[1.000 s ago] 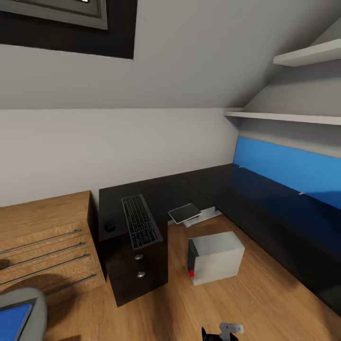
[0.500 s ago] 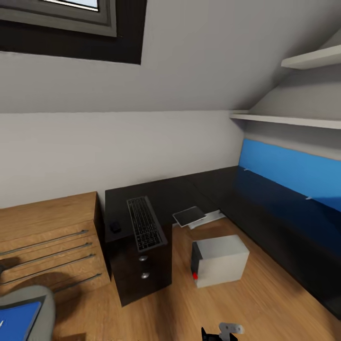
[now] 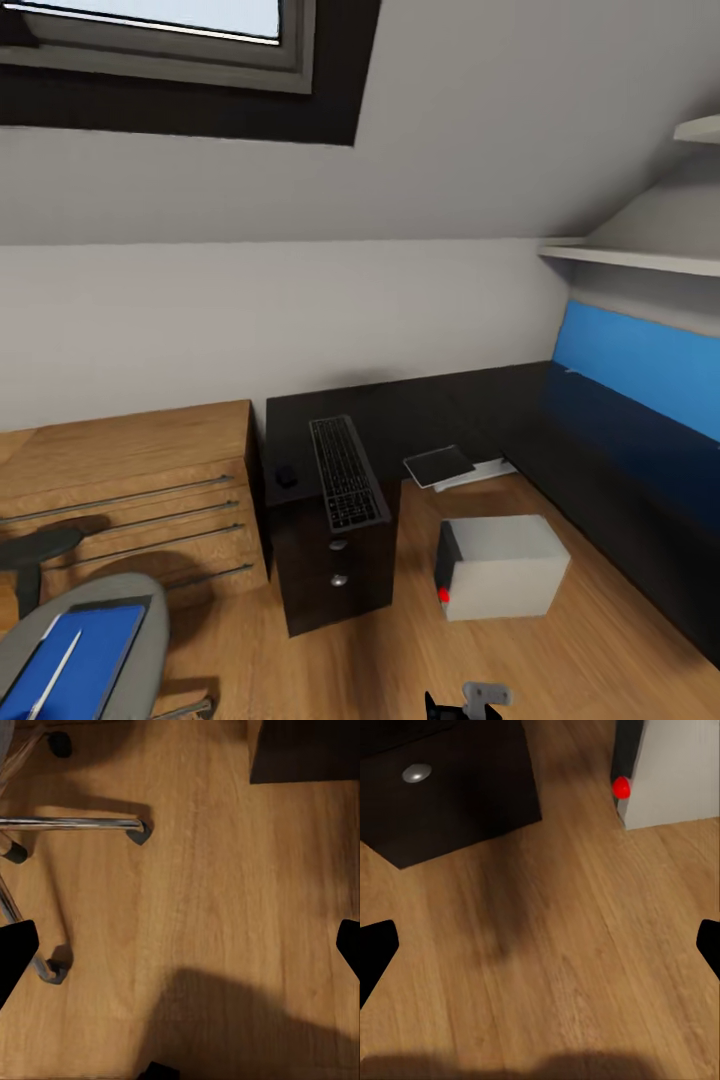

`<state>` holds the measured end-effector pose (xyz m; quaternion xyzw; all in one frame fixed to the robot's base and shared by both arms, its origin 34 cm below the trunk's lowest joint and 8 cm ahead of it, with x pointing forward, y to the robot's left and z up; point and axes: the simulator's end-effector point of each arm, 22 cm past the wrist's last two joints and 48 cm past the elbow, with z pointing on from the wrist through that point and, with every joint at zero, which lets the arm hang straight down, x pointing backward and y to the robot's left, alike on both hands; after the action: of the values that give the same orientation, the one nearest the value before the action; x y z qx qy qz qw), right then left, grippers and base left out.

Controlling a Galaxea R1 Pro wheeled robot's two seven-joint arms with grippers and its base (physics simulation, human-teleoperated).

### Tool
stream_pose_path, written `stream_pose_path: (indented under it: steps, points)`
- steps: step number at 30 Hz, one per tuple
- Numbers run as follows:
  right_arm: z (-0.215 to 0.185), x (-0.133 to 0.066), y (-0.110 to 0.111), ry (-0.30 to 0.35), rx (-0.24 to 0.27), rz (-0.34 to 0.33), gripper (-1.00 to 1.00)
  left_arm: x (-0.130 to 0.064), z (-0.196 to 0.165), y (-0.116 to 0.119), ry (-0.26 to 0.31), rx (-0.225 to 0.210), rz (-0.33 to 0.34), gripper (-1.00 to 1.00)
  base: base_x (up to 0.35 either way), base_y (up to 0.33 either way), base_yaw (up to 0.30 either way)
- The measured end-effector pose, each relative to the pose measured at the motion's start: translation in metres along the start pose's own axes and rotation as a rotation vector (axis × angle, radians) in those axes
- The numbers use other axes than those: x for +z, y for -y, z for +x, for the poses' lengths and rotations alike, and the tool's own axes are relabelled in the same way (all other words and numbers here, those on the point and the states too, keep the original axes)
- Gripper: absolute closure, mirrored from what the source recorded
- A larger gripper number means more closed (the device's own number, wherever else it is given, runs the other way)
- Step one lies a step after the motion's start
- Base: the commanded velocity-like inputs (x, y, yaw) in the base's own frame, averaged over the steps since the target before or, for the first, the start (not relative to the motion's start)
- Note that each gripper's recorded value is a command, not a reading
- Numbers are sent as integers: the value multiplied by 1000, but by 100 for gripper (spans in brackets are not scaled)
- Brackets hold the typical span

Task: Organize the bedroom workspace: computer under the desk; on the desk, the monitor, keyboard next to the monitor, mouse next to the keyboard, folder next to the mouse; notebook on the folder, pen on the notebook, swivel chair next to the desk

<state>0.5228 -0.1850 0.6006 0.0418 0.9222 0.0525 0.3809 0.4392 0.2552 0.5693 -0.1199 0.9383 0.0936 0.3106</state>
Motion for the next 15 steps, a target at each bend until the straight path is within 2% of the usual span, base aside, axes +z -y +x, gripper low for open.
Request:
stream_pose_path:
  steps: [15]
  points:
    - [-10,-15,-2,-9,1,1,-100,-17,-5,-6,-21,-32,-14,-100,0,0,277]
